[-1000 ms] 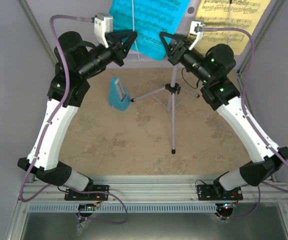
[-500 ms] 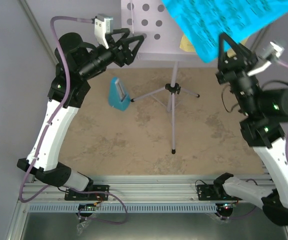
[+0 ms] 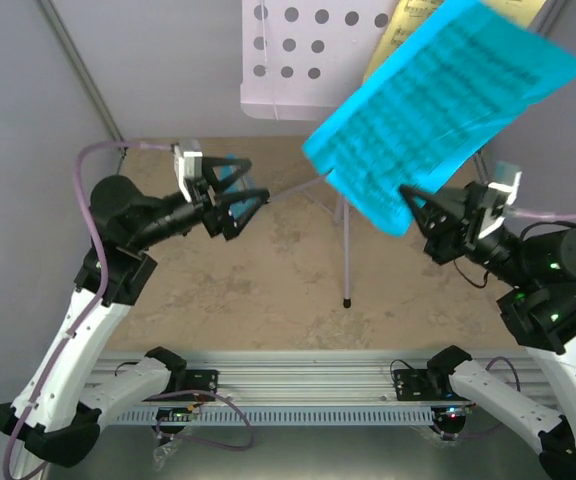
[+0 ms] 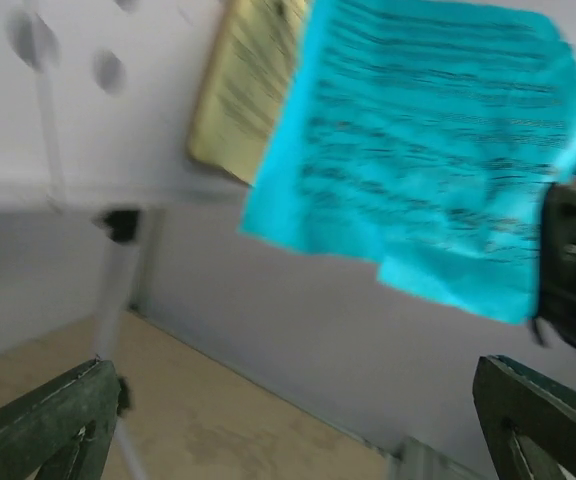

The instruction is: Pack up the instrument practice props

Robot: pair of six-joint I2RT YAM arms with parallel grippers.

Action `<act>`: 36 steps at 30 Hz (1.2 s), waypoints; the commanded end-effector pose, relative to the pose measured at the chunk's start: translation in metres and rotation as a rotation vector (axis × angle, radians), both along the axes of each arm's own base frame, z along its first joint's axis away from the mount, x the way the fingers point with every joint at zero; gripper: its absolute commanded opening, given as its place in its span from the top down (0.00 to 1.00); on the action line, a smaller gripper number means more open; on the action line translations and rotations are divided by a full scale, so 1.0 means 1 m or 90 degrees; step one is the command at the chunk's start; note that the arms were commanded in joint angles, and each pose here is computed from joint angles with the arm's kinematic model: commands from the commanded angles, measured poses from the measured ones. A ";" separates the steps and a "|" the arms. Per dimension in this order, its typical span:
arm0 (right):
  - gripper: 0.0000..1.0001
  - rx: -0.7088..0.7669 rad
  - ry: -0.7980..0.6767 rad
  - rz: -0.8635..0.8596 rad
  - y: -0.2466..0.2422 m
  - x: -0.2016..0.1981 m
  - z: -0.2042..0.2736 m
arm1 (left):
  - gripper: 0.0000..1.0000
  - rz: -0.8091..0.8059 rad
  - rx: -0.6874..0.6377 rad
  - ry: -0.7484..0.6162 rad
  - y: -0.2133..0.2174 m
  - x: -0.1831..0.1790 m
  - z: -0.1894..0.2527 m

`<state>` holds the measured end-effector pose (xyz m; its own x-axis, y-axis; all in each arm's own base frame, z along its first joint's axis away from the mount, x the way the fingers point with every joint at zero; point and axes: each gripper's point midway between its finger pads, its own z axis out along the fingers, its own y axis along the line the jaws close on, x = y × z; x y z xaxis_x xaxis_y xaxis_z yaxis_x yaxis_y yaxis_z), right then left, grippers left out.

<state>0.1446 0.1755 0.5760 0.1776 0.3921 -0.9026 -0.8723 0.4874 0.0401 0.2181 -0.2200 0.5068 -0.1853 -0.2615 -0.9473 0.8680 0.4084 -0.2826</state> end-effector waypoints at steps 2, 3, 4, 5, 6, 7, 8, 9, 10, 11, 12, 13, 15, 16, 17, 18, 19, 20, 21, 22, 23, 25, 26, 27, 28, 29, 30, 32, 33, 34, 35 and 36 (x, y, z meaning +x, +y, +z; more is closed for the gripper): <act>0.99 -0.143 0.037 0.210 0.039 -0.034 -0.081 | 0.01 -0.183 0.016 0.080 -0.021 -0.038 -0.062; 0.99 -0.157 0.048 0.237 0.043 -0.037 -0.094 | 0.01 -0.177 0.015 0.097 -0.020 -0.037 -0.075; 0.99 -0.170 0.071 0.256 0.048 -0.034 -0.113 | 0.01 -0.168 0.012 0.116 -0.019 -0.034 -0.089; 1.00 -0.178 0.082 0.274 0.051 -0.035 -0.127 | 0.01 -0.163 0.008 0.131 -0.019 -0.032 -0.100; 1.00 -0.186 0.092 0.290 0.053 -0.036 -0.139 | 0.01 -0.161 0.009 0.149 -0.020 -0.029 -0.112; 0.99 -0.196 0.104 0.299 0.056 -0.035 -0.152 | 0.01 -0.159 0.011 0.173 -0.021 -0.026 -0.126; 0.99 -0.207 0.120 0.306 0.058 -0.034 -0.164 | 0.01 -0.158 0.009 0.189 -0.022 -0.024 -0.136; 0.99 -0.220 0.135 0.311 0.060 -0.032 -0.176 | 0.01 -0.159 0.005 0.202 -0.023 -0.022 -0.145; 1.00 -0.233 0.149 0.313 0.062 -0.029 -0.187 | 0.01 -0.168 -0.005 0.212 -0.024 -0.022 -0.151; 0.99 -0.241 0.165 0.315 0.064 -0.026 -0.197 | 0.01 -0.186 -0.017 0.218 -0.026 -0.024 -0.155; 1.00 -0.248 0.180 0.316 0.066 -0.023 -0.207 | 0.01 -0.208 -0.026 0.222 -0.028 -0.027 -0.158; 0.99 -0.250 0.193 0.314 0.067 -0.020 -0.214 | 0.01 -0.223 -0.038 0.211 -0.029 -0.029 -0.155; 1.00 -0.254 0.217 0.316 0.070 -0.016 -0.229 | 0.06 -0.239 -0.048 0.207 -0.031 -0.030 -0.156; 0.99 -0.256 0.224 0.316 0.071 -0.014 -0.233 | 0.11 -0.240 -0.049 0.204 -0.031 -0.030 -0.157; 1.00 -0.258 0.234 0.315 0.071 -0.012 -0.239 | 0.15 -0.234 -0.049 0.203 -0.031 -0.028 -0.159; 1.00 -0.261 0.240 0.311 0.072 -0.010 -0.243 | 0.21 -0.226 -0.048 0.199 -0.030 -0.027 -0.161; 0.99 -0.264 0.245 0.309 0.072 -0.009 -0.248 | 0.28 -0.217 -0.048 0.196 -0.029 -0.025 -0.162; 1.00 -0.266 0.247 0.309 0.072 -0.008 -0.252 | 0.34 -0.206 -0.047 0.193 -0.029 -0.023 -0.163; 1.00 -0.267 0.249 0.308 0.072 -0.008 -0.256 | 0.43 -0.197 -0.044 0.193 -0.028 -0.020 -0.165; 0.99 -0.269 0.253 0.305 0.073 -0.007 -0.260 | 0.51 -0.188 -0.041 0.196 -0.028 -0.018 -0.167; 0.99 -0.270 0.257 0.301 0.072 -0.006 -0.264 | 0.57 -0.180 -0.039 0.200 -0.028 -0.016 -0.169; 0.99 -0.274 0.264 0.294 0.072 -0.004 -0.270 | 0.63 -0.169 -0.039 0.206 -0.027 -0.013 -0.172; 1.00 -0.274 0.266 0.289 0.072 -0.003 -0.271 | 0.66 -0.166 -0.039 0.208 -0.027 -0.012 -0.174; 1.00 -0.275 0.269 0.281 0.071 -0.001 -0.273 | 0.69 -0.162 -0.039 0.213 -0.027 -0.011 -0.176; 1.00 -0.275 0.269 0.273 0.070 0.000 -0.274 | 0.75 -0.155 -0.039 0.215 -0.026 -0.009 -0.177; 0.99 -0.274 0.271 0.261 0.069 0.002 -0.275 | 0.81 -0.147 -0.038 0.220 -0.026 -0.007 -0.180; 0.99 -0.274 0.273 0.246 0.068 0.005 -0.277 | 0.88 -0.136 -0.037 0.229 -0.025 -0.005 -0.184; 1.00 -0.271 0.276 0.210 0.064 0.012 -0.279 | 0.99 -0.113 -0.035 0.248 -0.023 0.000 -0.194; 0.99 -0.268 0.280 0.185 0.061 0.016 -0.280 | 1.00 -0.098 -0.034 0.258 -0.021 0.003 -0.199; 0.93 -0.266 0.284 0.163 0.059 0.021 -0.282 | 1.00 -0.088 -0.035 0.271 -0.019 0.004 -0.206; 0.83 -0.264 0.289 0.139 0.055 0.025 -0.284 | 1.00 -0.070 -0.036 0.286 -0.017 0.007 -0.214; 0.68 -0.263 0.296 0.109 0.052 0.031 -0.286 | 1.00 -0.049 -0.038 0.307 -0.014 0.010 -0.224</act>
